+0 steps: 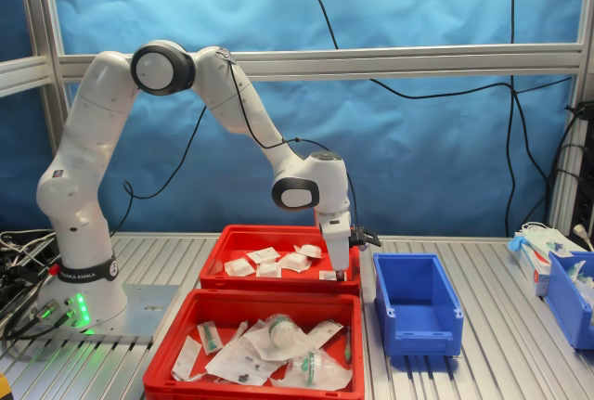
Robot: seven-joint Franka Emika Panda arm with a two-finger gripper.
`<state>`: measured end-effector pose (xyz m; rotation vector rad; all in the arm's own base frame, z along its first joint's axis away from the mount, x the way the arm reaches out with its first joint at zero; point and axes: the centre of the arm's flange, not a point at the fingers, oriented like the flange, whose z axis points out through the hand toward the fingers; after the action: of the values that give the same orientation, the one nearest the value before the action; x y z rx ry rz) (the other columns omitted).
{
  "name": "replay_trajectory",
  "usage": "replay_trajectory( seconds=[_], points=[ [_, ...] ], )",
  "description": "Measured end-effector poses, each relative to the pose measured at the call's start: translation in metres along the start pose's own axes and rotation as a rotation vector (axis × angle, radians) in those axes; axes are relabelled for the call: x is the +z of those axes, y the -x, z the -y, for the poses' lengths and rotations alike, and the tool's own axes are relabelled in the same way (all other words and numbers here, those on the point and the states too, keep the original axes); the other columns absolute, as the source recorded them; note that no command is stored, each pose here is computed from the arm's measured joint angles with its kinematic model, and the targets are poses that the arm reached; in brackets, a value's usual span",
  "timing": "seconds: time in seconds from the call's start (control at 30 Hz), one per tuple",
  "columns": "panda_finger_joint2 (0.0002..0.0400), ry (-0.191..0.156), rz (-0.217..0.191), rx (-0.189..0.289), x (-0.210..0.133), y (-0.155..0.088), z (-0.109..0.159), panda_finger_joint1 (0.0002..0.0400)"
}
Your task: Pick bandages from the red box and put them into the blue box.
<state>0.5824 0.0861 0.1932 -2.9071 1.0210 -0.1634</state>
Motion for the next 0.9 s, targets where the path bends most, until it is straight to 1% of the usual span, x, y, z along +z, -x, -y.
replay_trajectory(
  seconds=[0.9],
  points=[
    [0.0400, -0.008, -0.011, 0.002, -0.0032, -0.0060, 0.0036, 0.0400]
  ],
)
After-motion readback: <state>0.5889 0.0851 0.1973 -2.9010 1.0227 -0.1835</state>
